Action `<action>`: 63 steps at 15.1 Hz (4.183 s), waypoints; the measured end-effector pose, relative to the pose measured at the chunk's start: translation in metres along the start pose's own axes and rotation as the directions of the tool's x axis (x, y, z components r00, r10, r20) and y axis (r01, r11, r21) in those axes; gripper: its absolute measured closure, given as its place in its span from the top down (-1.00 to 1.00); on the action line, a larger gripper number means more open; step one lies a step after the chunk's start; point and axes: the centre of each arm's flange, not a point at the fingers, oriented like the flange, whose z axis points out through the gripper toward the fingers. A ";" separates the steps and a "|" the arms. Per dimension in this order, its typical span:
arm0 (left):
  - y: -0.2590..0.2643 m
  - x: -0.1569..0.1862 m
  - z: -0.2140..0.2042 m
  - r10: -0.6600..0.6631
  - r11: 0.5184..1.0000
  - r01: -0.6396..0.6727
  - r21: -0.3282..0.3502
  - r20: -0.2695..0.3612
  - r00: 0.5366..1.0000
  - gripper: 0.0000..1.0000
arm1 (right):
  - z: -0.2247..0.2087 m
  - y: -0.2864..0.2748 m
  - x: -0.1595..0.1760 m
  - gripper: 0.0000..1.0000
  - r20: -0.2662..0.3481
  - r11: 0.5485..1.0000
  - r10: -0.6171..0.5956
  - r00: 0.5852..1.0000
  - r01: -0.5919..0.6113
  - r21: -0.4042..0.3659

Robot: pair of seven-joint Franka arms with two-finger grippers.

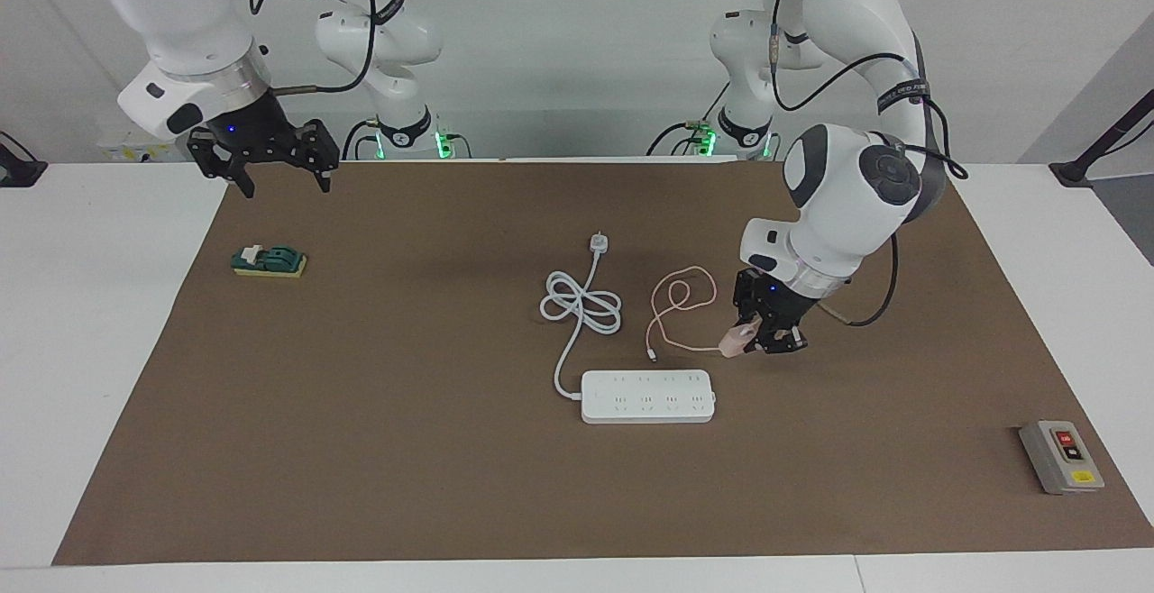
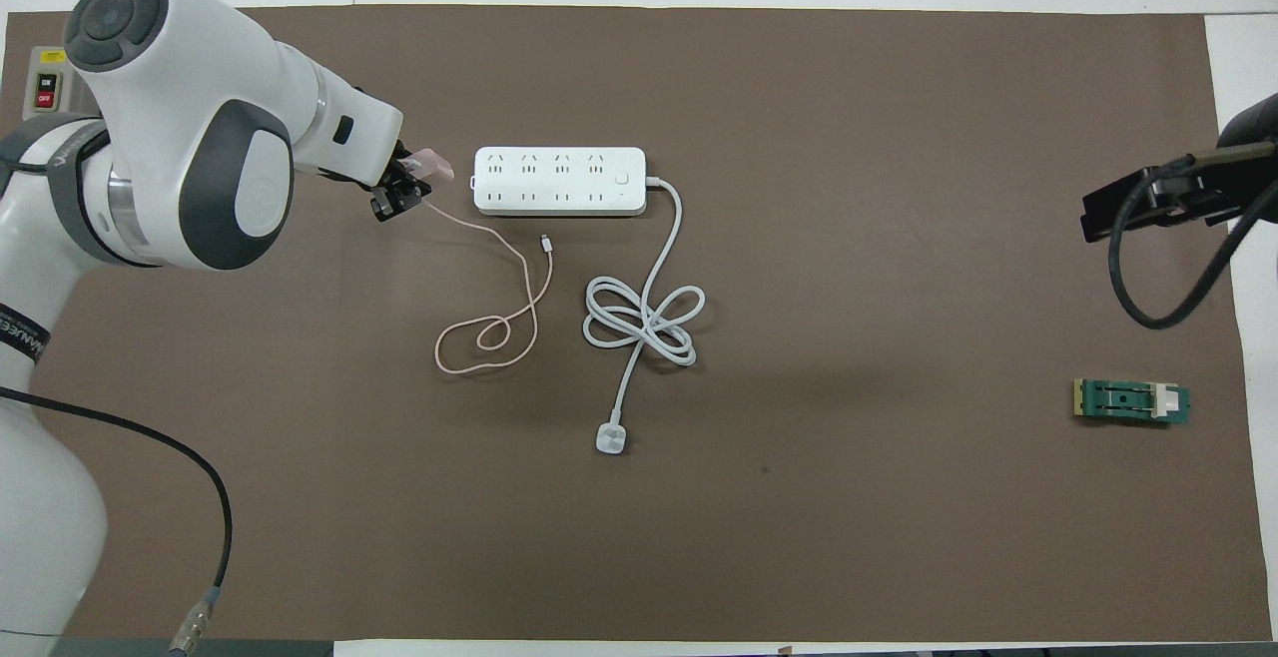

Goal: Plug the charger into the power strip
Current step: 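Carry the charger with the left gripper to the power strip socket, then push the charger prongs into the power strip socket with the left gripper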

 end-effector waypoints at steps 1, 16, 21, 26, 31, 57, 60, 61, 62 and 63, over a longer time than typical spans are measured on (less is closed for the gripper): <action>-0.001 0.002 -0.001 0.020 0.999 -0.020 0.032 0.015 1.000 -0.42 | 0.002 0.002 -0.007 1.00 0.009 1.000 0.004 1.000 -0.004 0.000; -0.006 0.021 0.047 0.269 0.954 -0.279 0.105 0.100 0.958 -0.42 | 0.015 0.031 -0.025 1.00 -0.039 0.997 0.068 0.997 -0.067 0.033; 0.009 0.029 0.065 0.292 0.951 -0.301 0.070 0.109 0.950 -0.42 | 0.013 0.031 -0.026 1.00 -0.041 0.997 0.069 0.997 -0.068 0.033; 0.016 0.030 0.075 0.300 0.950 -0.307 0.050 0.115 0.947 -0.42 | 0.007 0.032 -0.028 1.00 -0.036 0.997 0.069 0.997 -0.068 0.033; 0.017 0.028 0.078 0.288 0.954 -0.295 0.046 0.117 0.950 -0.42 | 0.005 0.032 -0.029 1.00 -0.037 0.997 0.069 0.997 -0.068 0.033; 0.029 0.035 0.092 0.247 0.966 -0.253 0.054 0.110 0.963 -0.42 | 0.005 0.031 -0.029 1.00 -0.037 0.997 0.069 0.997 -0.068 0.033; 0.032 0.039 0.093 0.235 0.969 -0.241 0.055 0.108 0.966 -0.42 | 0.005 0.031 -0.029 1.00 -0.037 0.997 0.069 0.997 -0.068 0.033; 0.032 0.039 0.093 0.231 0.970 -0.238 0.056 0.108 0.967 -0.42 | 0.005 0.031 -0.029 1.00 -0.037 0.997 0.069 0.997 -0.068 0.033; 0.032 0.039 0.093 0.228 0.970 -0.235 0.056 0.108 0.968 -0.42 | 0.005 0.031 -0.029 1.00 -0.037 0.997 0.069 0.997 -0.068 0.033; 0.032 0.039 0.093 0.227 0.971 -0.233 0.056 0.108 0.968 -0.42 | 0.005 0.031 -0.029 1.00 -0.037 0.997 0.069 0.997 -0.068 0.033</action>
